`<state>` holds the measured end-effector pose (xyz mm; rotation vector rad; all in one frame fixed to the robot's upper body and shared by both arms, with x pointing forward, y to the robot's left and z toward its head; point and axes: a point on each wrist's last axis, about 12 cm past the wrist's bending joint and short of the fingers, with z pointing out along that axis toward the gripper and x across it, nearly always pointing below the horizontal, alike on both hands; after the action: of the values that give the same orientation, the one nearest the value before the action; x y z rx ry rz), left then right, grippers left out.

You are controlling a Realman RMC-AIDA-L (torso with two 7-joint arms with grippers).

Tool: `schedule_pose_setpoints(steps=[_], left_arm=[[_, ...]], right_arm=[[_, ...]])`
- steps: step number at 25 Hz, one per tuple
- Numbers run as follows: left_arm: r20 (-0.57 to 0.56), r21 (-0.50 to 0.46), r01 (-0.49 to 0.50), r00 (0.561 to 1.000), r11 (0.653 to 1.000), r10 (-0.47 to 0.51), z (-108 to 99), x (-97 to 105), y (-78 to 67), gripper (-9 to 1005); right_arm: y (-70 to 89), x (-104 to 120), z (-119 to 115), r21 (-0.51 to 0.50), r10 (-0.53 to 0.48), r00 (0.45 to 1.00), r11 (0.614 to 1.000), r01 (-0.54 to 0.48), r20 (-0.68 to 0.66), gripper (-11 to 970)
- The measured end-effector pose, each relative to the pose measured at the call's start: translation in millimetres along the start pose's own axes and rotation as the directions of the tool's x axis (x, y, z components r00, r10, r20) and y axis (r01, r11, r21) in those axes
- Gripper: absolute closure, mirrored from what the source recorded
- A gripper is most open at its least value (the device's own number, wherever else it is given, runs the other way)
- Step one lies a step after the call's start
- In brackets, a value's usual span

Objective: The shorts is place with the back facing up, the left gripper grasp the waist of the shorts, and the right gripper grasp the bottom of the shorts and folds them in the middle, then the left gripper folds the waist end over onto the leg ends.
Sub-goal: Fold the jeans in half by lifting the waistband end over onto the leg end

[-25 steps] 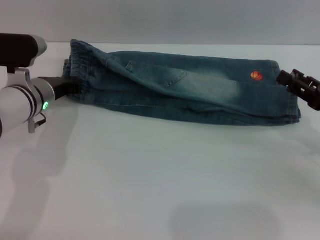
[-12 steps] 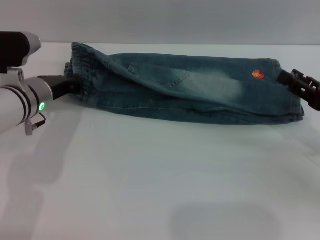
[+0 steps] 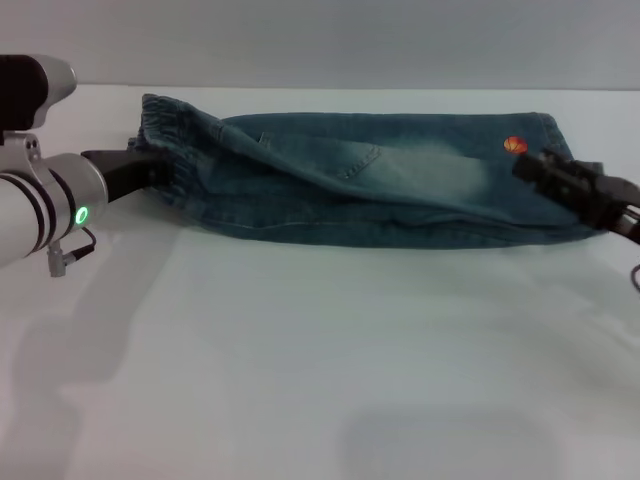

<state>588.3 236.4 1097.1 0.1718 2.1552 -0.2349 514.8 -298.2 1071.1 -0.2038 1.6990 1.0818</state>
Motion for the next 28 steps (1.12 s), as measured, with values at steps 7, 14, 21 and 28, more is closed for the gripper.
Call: schedule_pose_setpoints(steps=[7, 14, 21, 28], left_arm=[[0.01, 0.043, -0.014, 1.0, 0.999, 0.013, -13, -7, -13.7, 976], [0.021, 0.061, -0.021, 1.0, 0.998, 0.019, -22, -11, -19.2, 977], [0.032, 0.067, -0.021, 0.999, 0.998, 0.019, -33, -13, -20.6, 977], [0.041, 0.071, -0.021, 0.999, 0.997, 0.018, -42, -16, -21.3, 977]], right_arm=[[5.8, 5, 16, -0.046, -0.019, 0.998, 0.999, 0.017, -0.054, 370], [2.4, 13, 32, -0.027, -0.07, 0.99, 0.997, 0.067, -0.124, 374], [4.8, 21, 46, -0.043, -0.095, 0.976, 0.995, 0.088, -0.197, 377], [6.9, 26, 61, -0.048, -0.12, 0.962, 0.993, 0.112, -0.245, 514]])
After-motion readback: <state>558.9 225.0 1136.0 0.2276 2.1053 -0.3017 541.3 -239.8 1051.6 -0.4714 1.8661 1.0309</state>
